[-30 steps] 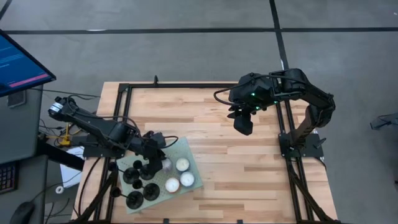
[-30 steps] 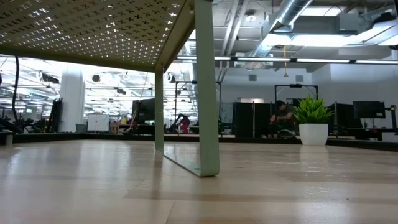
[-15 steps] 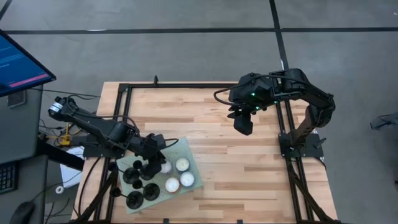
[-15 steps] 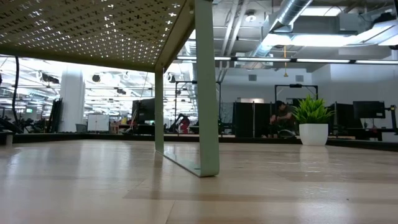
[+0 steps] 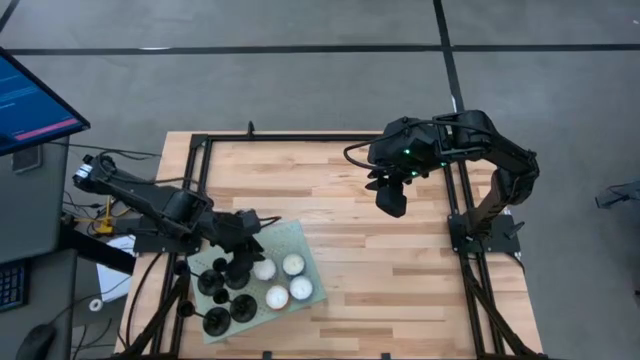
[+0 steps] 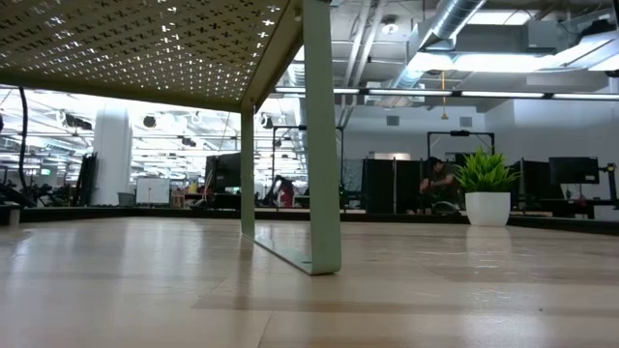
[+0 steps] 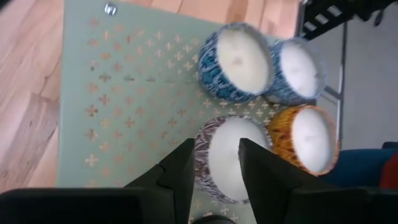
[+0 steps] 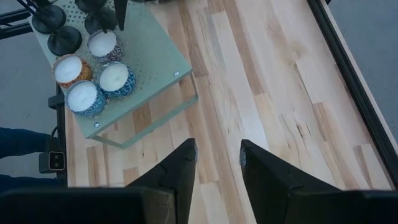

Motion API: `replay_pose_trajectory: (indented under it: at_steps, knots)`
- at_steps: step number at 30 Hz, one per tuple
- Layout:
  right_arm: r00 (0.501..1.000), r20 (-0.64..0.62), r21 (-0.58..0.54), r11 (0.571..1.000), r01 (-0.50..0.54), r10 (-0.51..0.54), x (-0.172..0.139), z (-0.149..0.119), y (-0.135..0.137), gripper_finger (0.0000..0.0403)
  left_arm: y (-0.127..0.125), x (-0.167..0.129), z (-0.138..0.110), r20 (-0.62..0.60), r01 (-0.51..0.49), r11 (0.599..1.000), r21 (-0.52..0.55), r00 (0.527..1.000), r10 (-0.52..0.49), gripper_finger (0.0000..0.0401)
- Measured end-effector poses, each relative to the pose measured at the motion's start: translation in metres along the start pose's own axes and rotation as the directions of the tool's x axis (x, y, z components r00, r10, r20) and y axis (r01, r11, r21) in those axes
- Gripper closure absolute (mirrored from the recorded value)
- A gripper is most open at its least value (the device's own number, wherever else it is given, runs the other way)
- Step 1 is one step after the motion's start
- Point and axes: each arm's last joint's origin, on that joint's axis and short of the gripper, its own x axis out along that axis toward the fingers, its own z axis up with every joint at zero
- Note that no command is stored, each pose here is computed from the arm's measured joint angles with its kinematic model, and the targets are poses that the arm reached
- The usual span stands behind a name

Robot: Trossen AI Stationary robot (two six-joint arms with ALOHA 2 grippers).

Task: Stock candles on shelf
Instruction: Return to Home Position

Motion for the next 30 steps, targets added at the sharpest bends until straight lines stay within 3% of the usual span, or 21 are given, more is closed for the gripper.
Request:
replay_pose_trajectory:
  at_steps: [4, 10, 14, 17, 20, 22, 26, 30]
  knots:
    - [0.999, 0.046, -0.052, 0.999, -0.012, 0.014, 0.000, 0.004, 0.001, 0.0284, 0.001, -0.014, 0.001, 0.052, 0.044, 0.999, -0.003, 0.998, -0.044, 0.0277]
    - [0.951, 0.306, -0.172, 0.985, 0.013, 0.041, -0.037, 0.012, -0.011, 0.0285, -0.003, -0.061, 0.013, 0.225, 0.118, 0.992, 0.046, 0.966, -0.125, 0.0281]
    - [0.909, 0.417, -0.129, 0.990, 0.062, -0.003, -0.064, 0.009, -0.030, 0.0285, -0.002, -0.090, 0.021, 0.382, 0.085, 0.994, 0.062, 0.919, -0.102, 0.0292]
    - [0.898, 0.439, -0.098, 0.992, 0.083, -0.032, -0.077, 0.002, -0.039, 0.0285, -0.002, -0.095, 0.022, 0.402, 0.081, 0.994, 0.069, 0.910, -0.102, 0.0301]
    - [0.885, 0.461, -0.121, 0.983, 0.137, -0.066, -0.087, -0.002, -0.050, 0.0285, 0.001, -0.104, 0.023, 0.465, -0.001, 0.996, 0.094, 0.884, -0.043, 0.0310]
    - [0.859, 0.508, -0.145, 0.976, 0.163, -0.068, -0.096, -0.002, -0.058, 0.0285, 0.004, -0.124, 0.026, 0.554, -0.092, 0.990, 0.106, 0.832, 0.018, 0.0322]
    - [0.819, 0.570, -0.147, 0.974, 0.175, -0.061, -0.122, -0.015, -0.081, 0.0285, 0.015, -0.172, 0.023, 0.696, -0.193, 0.972, 0.135, 0.717, 0.045, 0.0379]
    - [0.806, 0.587, -0.121, 0.977, 0.174, -0.071, -0.133, -0.036, -0.108, 0.0294, 0.034, -0.208, 0.006, 0.775, -0.211, 0.972, 0.101, 0.630, 0.056, 0.0397]
